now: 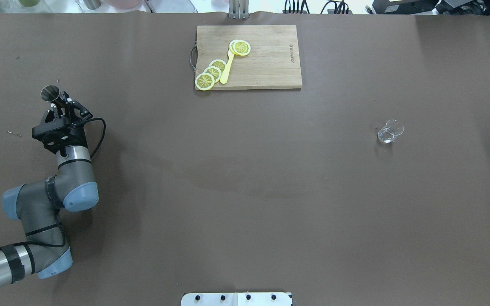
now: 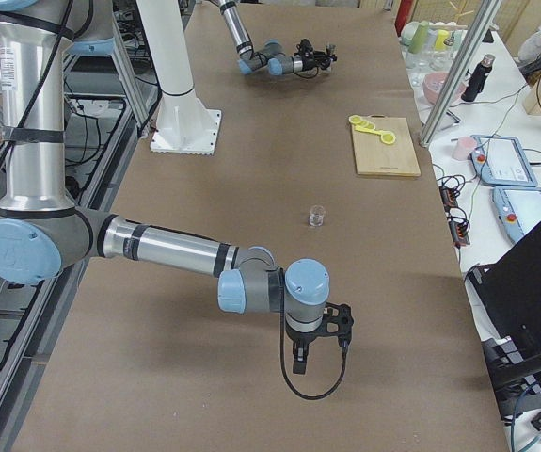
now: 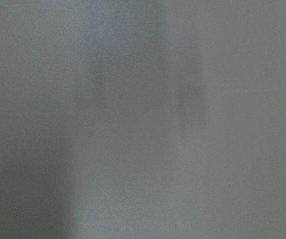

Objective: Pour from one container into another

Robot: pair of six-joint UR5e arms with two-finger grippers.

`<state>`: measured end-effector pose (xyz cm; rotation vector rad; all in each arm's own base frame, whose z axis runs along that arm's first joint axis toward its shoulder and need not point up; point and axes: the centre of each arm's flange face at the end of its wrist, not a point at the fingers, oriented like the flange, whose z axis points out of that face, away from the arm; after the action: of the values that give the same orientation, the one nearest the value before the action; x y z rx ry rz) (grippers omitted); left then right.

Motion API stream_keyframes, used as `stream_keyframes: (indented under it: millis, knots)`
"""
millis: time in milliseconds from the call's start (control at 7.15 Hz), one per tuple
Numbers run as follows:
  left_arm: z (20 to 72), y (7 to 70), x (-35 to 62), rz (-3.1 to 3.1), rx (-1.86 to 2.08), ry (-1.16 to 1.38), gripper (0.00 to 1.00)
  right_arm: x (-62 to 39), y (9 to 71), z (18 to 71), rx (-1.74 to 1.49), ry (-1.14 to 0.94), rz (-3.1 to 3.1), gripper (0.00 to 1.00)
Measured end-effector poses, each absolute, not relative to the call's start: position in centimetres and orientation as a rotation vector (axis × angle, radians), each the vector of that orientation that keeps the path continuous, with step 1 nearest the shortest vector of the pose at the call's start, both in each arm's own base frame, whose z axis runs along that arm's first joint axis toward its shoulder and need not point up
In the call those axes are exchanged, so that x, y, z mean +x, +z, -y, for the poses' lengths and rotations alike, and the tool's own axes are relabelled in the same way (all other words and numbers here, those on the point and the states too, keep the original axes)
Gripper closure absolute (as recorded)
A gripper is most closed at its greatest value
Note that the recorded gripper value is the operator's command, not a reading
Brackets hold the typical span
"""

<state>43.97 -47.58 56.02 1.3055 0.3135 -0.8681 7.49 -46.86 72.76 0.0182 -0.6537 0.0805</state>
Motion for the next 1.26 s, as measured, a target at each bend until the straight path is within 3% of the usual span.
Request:
stream_keyframes:
  millis: [700,1260]
  knots:
    - [47.49,55.48,43.93,-0.306,1.311,-0.868,0.81,7.49,72.86,46.82,0.017,0.081,0.654,0.0]
    - [47.47,55.43,43.96,-0.319,1.31,-0.883,0.59,7.49,72.89,46.81,0.017,0.081,0.654,0.0]
